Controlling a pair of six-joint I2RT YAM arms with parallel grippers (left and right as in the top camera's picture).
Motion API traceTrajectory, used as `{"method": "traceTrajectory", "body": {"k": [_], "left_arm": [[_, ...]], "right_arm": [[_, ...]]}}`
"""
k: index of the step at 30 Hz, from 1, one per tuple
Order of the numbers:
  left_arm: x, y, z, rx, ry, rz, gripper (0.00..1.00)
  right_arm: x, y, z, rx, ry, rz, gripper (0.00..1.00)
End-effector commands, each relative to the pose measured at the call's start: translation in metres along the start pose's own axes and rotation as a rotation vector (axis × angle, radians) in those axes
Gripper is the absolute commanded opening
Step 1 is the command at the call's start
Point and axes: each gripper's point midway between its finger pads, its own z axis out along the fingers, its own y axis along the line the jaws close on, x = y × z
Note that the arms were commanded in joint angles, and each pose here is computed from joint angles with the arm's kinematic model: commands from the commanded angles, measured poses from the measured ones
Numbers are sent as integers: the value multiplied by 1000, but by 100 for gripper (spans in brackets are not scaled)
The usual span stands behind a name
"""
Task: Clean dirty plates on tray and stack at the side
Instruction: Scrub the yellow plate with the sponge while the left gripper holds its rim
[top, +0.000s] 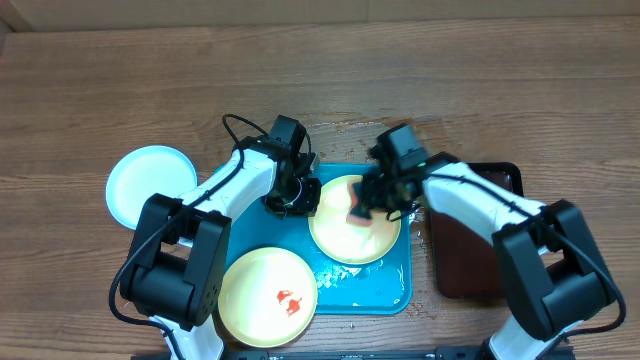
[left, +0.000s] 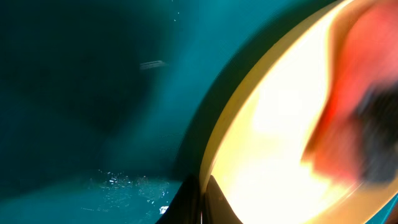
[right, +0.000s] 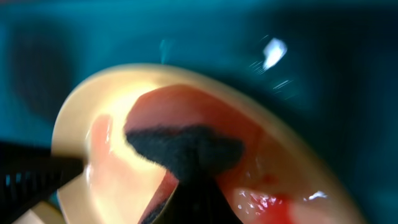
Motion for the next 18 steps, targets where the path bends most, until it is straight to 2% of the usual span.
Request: {"method": "traceTrajectory", "body": {"k": [1,10,18], "left_arm": [[8,-6,5,23,31,20,4],[6,-4,5,11,25,-1,4],[5,3,5,-28,15,-18,4]], "right_arm": [[-9,-29,8,74,-14,80,4],[33,-58,4,217,142,44,4],[40,-84,-21,404,203,10,4]]}}
